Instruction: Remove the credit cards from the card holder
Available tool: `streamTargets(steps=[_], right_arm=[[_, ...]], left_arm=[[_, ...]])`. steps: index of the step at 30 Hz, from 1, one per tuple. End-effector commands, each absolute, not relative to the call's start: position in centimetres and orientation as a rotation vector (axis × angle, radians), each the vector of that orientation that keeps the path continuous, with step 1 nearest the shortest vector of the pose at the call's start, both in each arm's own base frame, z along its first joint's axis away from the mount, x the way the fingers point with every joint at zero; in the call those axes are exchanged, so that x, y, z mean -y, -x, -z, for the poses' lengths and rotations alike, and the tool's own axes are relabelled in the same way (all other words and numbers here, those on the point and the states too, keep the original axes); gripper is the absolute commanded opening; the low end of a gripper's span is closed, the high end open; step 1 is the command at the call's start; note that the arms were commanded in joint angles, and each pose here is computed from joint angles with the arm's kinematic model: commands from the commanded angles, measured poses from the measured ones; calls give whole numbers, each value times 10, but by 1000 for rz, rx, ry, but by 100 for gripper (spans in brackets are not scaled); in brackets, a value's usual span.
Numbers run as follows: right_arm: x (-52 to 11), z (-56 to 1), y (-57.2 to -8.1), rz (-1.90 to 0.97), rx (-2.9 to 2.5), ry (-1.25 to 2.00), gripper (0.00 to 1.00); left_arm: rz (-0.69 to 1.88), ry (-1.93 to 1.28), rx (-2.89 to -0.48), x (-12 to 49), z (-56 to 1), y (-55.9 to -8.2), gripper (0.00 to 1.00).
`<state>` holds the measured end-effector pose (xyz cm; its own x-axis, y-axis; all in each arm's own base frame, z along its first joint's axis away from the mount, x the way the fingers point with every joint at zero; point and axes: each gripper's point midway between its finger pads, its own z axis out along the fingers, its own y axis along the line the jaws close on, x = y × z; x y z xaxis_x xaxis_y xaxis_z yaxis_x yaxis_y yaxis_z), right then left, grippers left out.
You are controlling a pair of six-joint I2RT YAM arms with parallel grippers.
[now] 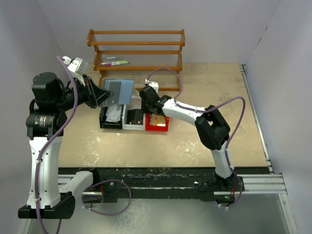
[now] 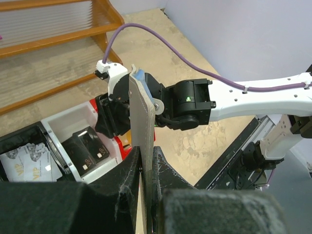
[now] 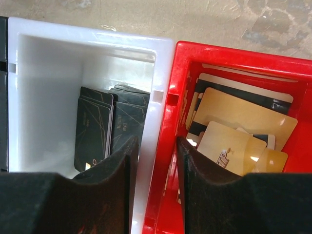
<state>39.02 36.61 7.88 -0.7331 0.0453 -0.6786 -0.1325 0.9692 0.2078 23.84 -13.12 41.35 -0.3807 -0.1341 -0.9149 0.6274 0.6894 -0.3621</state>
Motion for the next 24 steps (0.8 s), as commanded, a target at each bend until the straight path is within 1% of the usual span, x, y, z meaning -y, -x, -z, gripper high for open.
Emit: streamTargets(steps=[1, 5, 8, 13, 16, 18, 20, 22, 24], right_arm=[[-354, -91, -393, -268, -2358, -18, 34], [-333, -89, -389, -230, -2352, -75, 26], [-320, -91, -386, -221, -2344, -101, 24], [-288, -98, -381, -198, -2326, -193, 18], [-271, -96, -379, -193, -2320, -229, 17], [-260, -93, -379, -185, -2328, -243, 18], [-253, -96, -379, -191, -2329, -242, 20], [-251, -108, -379, -216, -2313, -225, 27], [-254, -129, -378, -261, -2289, -201, 35]], left_arm=[[835, -465, -1715, 134, -433, -228, 0], [851, -471, -1720, 135, -430, -227, 0], [867, -474, -1719, 137, -430, -226, 0], [893, -478, -1721, 139, -428, -225, 0], [933, -489, -1728, 143, -425, -221, 0], [970, -503, -1734, 147, -421, -218, 0], [1002, -513, -1739, 149, -418, -215, 0], [1029, -521, -1749, 151, -413, -214, 0], [1064, -541, -1753, 154, -410, -210, 0]])
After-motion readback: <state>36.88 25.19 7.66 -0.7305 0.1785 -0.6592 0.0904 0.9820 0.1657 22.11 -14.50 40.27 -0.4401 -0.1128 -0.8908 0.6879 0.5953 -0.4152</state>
